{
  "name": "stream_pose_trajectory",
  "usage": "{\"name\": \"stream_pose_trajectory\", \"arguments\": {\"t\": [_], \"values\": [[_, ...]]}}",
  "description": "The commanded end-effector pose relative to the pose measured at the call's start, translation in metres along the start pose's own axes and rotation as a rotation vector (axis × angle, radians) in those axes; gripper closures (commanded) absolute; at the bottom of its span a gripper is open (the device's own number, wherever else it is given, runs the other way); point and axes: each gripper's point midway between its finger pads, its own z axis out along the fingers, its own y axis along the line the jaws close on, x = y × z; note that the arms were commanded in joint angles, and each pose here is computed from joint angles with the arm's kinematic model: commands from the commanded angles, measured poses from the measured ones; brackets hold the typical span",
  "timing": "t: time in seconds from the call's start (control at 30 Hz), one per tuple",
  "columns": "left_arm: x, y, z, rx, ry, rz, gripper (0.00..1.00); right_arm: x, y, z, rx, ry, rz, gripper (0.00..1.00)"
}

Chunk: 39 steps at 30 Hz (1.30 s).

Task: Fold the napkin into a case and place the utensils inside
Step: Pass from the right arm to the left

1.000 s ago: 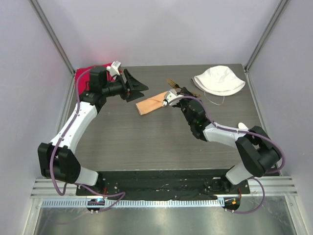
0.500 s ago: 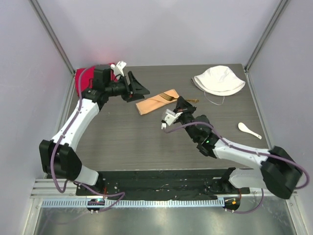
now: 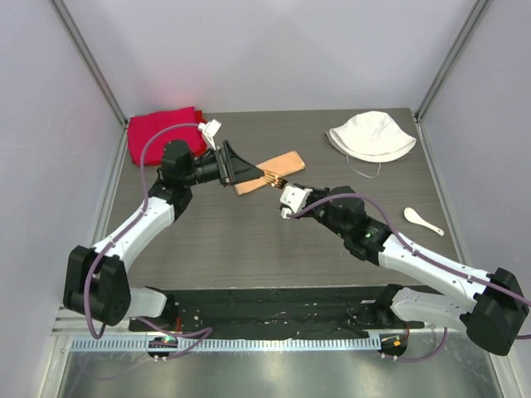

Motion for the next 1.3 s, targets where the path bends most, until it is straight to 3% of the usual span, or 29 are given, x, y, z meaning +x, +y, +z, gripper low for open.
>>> {"name": "stream_pose_trajectory", "arguments": {"t": [0.0, 0.23, 0.5, 0.6, 0.9, 0.93, 1.03, 1.07, 1.23, 1.27], "values": [[-0.012, -0.04, 0.012, 0.142, 0.002, 0.064, 0.3, -0.018, 0.002, -0.002, -0.032, -0.069, 0.073, 0.99], [-0.001, -0.045, 0.027, 0.18, 0.087, 0.02, 0.34, -0.026, 0.006, 0.001, -0.057, -0.101, 0.092, 0.99], [0.023, -0.027, 0.023, 0.104, 0.168, -0.01, 0.4, -0.028, 0.004, -0.001, -0.038, -0.116, 0.11, 0.99], [0.026, -0.025, 0.018, 0.074, 0.174, 0.043, 0.43, -0.028, 0.004, -0.001, -0.041, -0.113, 0.112, 0.99], [0.026, -0.034, 0.016, 0.104, 0.181, 0.059, 0.78, -0.027, 0.007, 0.001, -0.072, -0.086, 0.116, 0.99], [0.025, -0.034, 0.016, 0.096, 0.172, 0.07, 0.9, -0.03, 0.005, 0.001, -0.064, -0.085, 0.151, 0.74], [0.017, -0.036, 0.009, 0.055, 0.117, 0.233, 1.0, -0.027, -0.01, -0.006, 0.017, -0.023, 0.321, 0.09], [0.019, -0.039, 0.002, 0.023, 0.121, 0.278, 1.0, -0.027, -0.011, -0.012, 0.029, 0.001, 0.441, 0.01], [0.021, -0.036, -0.008, -0.063, 0.093, 0.604, 1.0, -0.021, -0.002, -0.036, 0.042, 0.121, 0.781, 0.0], [0.03, -0.032, -0.006, -0.091, 0.103, 0.648, 1.0, -0.015, 0.004, -0.039, 0.079, 0.173, 0.957, 0.01]]}}
